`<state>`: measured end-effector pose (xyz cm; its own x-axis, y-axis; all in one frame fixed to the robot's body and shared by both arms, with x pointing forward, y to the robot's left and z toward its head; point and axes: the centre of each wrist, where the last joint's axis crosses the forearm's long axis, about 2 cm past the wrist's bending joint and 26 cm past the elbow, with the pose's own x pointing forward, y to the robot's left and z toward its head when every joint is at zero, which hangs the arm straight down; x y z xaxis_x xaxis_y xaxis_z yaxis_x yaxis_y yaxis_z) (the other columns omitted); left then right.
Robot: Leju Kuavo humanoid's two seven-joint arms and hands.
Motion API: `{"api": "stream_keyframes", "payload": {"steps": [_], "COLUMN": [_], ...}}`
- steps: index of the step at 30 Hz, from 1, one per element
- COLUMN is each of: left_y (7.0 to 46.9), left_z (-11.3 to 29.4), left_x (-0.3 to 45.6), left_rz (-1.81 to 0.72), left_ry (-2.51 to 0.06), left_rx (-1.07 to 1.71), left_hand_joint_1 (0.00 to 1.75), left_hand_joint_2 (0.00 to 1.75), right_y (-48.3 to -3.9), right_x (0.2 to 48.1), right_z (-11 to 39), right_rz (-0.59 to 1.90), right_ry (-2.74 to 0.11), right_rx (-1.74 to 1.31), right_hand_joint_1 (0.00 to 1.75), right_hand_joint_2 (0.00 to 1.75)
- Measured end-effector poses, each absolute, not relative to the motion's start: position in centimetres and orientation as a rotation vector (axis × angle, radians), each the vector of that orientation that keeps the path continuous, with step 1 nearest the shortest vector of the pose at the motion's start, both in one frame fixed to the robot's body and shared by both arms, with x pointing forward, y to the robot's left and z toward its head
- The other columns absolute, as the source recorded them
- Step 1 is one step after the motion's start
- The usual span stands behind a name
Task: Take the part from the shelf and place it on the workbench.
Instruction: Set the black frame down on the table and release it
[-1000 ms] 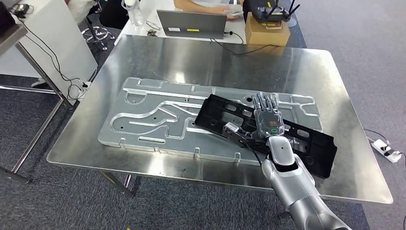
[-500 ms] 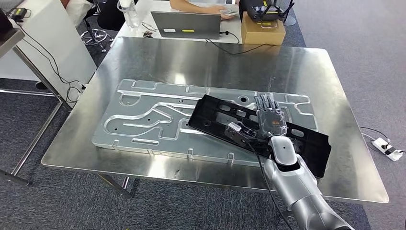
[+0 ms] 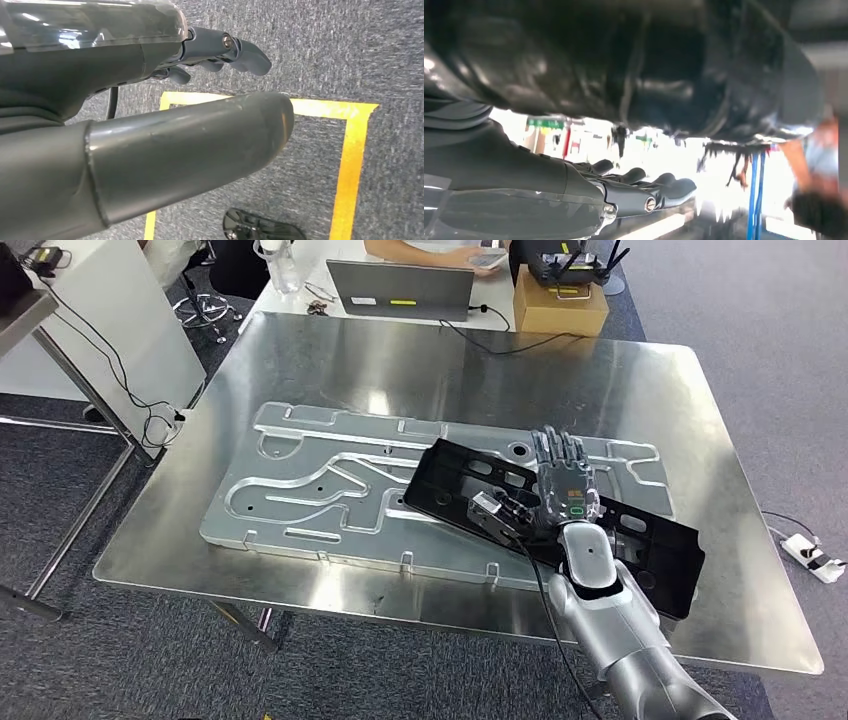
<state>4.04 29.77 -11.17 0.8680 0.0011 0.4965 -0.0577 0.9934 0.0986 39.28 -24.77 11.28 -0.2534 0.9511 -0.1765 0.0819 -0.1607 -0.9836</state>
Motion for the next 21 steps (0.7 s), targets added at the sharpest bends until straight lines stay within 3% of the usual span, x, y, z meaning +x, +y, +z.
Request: {"api": "stream_keyframes", "payload": {"steps": [11,21], "left_y": [29.6,29.5], "left_z": [-11.2,-11.2], "left_x": [3.7,3.7], "left_rz": [0.077,0.101], "left_ry": [-0.514,-0.517], "left_rx": [0.127,0.130], "left_hand_joint_1": [0.00,0.00], "left_hand_joint_2": [0.00,0.00], "right_y": [-18.3,-17.2], "right_x": [34.1,31.3], "right_z": [13.9,15.0], "right_rz": [1.227,1.113], "right_ry": [-1.740,-1.886], "right_rx": [-1.443,-1.451], "right_hand_joint_1": [0.00,0.00], "right_hand_joint_2": [0.00,0.00]}}
